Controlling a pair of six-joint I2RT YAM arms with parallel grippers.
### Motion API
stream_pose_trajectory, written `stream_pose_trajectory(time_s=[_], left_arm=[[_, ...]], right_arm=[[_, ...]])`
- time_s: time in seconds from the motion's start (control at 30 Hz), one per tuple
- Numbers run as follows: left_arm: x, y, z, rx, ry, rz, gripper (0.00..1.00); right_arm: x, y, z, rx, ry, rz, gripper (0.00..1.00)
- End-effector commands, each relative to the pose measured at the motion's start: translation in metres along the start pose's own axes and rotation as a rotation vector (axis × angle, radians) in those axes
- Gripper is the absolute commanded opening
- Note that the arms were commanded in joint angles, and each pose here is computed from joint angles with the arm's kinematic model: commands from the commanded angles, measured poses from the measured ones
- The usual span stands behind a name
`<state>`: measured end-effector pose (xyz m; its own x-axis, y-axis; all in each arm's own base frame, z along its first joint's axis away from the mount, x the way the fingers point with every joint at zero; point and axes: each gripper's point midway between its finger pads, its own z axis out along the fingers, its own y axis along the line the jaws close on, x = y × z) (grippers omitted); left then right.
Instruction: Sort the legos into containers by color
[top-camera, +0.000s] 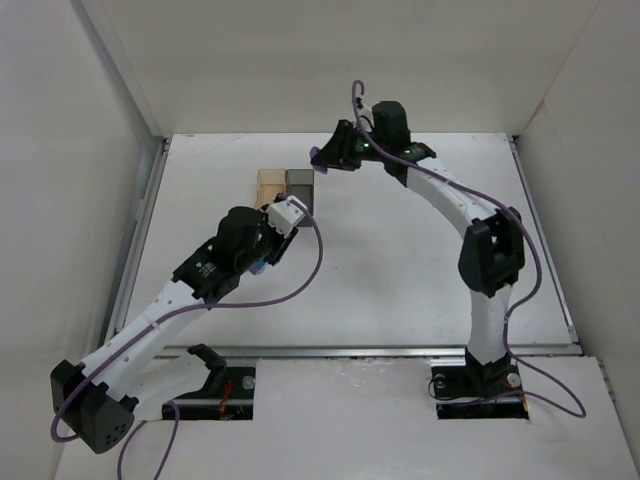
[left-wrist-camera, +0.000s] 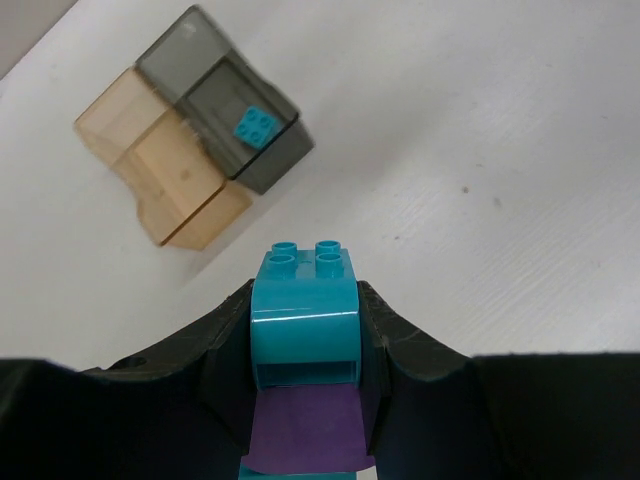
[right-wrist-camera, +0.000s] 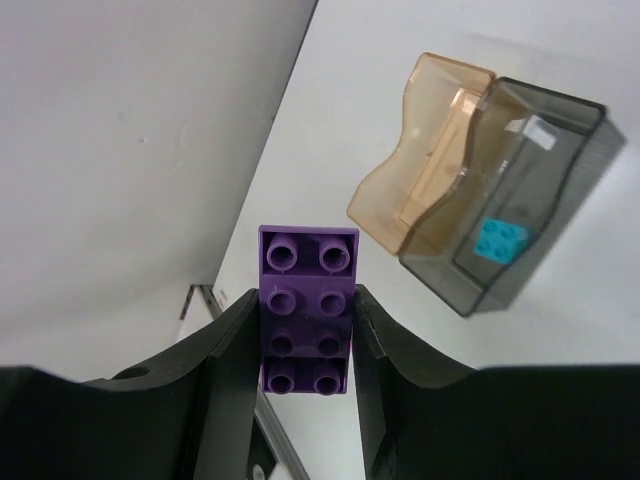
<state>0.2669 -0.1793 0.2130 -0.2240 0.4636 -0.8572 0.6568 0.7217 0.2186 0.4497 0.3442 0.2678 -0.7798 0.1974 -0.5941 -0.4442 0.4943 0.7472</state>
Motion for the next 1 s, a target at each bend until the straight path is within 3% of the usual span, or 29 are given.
stream_pose_trajectory(time_s=[0.0, 0.13, 0.27, 0.4, 0.47, 0.53, 0.6, 0.63, 0.7, 0.73, 0.8, 0.97], left_arm=[[-0.006, 0.042, -0.017, -0.248, -0.022, -0.084, 0.00], [-0.002, 0.085, -0.043, -0.532, -0.032, -0.159, 0.00], [0.000, 0.094, -0.056, -0.595, -0.050, -0.162, 0.00], [0.002, 0.093, -0.057, -0.595, -0.054, -0.171, 0.00], [-0.001, 0.092, -0.056, -0.588, -0.066, -0.174, 0.00], [-0.003, 0.093, -0.056, -0.590, -0.075, -0.176, 0.00], [-0.002, 0.091, -0.054, -0.582, -0.076, -0.164, 0.00], [-0.001, 0.094, -0.054, -0.590, -0.074, -0.168, 0.00], [-0.002, 0.093, -0.054, -0.581, -0.076, -0.167, 0.00], [-0.004, 0.093, -0.054, -0.583, -0.082, -0.160, 0.00], [-0.004, 0.092, -0.053, -0.571, -0.084, -0.159, 0.00], [-0.013, 0.075, -0.044, -0.449, -0.109, -0.139, 0.00]], right_arm=[[0.014, 0.014, 0.054, -0.001, -0.004, 0.063, 0.00], [0.032, 0.009, 0.111, 0.017, -0.003, 0.134, 0.00], [0.035, 0.022, 0.146, -0.024, -0.016, 0.171, 0.02], [0.050, -0.011, 0.157, 0.090, -0.043, 0.257, 0.06], [0.051, -0.017, 0.158, 0.113, -0.054, 0.260, 0.14], [0.051, -0.018, 0.158, 0.113, -0.054, 0.260, 0.30], [0.055, -0.013, 0.160, 0.109, -0.047, 0.258, 0.48], [0.056, -0.016, 0.163, 0.110, -0.046, 0.258, 0.65], [0.060, -0.014, 0.164, 0.091, -0.022, 0.259, 0.78], [0.060, -0.009, 0.163, 0.073, -0.013, 0.248, 0.88], [0.056, -0.003, 0.162, 0.054, -0.014, 0.222, 0.94], [0.038, 0.050, 0.141, -0.096, 0.010, 0.071, 0.94]])
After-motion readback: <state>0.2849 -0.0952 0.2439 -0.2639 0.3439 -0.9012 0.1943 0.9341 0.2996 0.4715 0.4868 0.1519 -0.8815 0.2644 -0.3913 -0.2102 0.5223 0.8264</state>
